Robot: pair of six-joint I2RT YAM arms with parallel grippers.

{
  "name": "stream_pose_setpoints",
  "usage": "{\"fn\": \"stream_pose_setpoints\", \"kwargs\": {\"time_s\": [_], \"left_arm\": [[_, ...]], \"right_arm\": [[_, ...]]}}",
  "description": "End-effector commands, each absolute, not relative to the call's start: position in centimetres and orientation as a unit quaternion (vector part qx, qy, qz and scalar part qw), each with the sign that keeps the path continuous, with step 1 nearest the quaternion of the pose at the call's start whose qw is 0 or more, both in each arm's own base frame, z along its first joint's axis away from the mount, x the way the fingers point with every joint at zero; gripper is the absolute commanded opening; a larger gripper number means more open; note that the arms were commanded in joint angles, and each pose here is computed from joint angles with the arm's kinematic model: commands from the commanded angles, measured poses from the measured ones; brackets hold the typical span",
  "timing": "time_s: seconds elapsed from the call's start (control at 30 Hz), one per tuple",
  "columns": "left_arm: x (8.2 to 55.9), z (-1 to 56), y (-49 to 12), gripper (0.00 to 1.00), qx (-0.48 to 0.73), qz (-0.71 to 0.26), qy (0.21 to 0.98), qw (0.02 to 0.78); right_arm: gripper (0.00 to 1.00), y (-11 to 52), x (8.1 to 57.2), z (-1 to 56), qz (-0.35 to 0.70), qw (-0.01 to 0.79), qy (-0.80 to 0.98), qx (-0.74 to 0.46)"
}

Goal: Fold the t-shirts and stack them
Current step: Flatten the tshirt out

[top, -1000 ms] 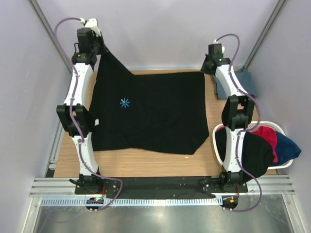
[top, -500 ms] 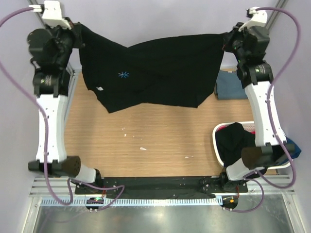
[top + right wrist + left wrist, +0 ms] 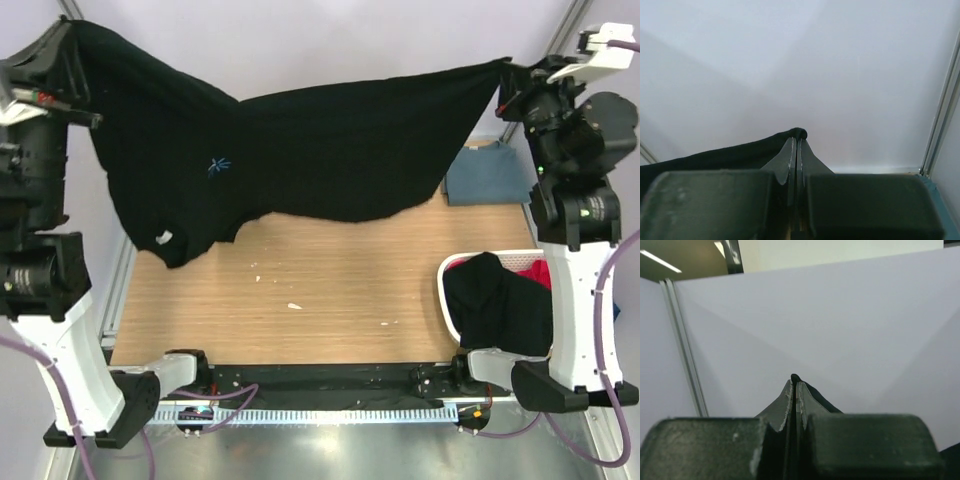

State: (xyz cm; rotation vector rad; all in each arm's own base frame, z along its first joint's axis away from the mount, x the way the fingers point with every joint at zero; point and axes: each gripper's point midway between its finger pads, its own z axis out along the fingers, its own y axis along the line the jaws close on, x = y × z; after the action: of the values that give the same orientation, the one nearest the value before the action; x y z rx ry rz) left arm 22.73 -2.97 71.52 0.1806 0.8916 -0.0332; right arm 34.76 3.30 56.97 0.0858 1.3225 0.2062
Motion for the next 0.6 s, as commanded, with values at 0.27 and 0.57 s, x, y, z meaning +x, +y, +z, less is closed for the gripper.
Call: {"fn": "stream_pose_setpoints", "kwargs": {"time_s": [0.27, 0.57], "left_arm": [[5.6, 80.7, -3.0, 0.0, 0.094, -0.007, 0.211, 0.973], [0.4, 80.5, -2.4, 0.0, 0.079, -0.007, 0.187, 0.979]], "right_arm": [[0.01, 1.4, 19.2, 68.4, 0.066, 0.879, 0.472, 0.014], [0.01, 1.1, 16.7, 66.5, 0.07, 0.866, 0.495, 0.02]]}}
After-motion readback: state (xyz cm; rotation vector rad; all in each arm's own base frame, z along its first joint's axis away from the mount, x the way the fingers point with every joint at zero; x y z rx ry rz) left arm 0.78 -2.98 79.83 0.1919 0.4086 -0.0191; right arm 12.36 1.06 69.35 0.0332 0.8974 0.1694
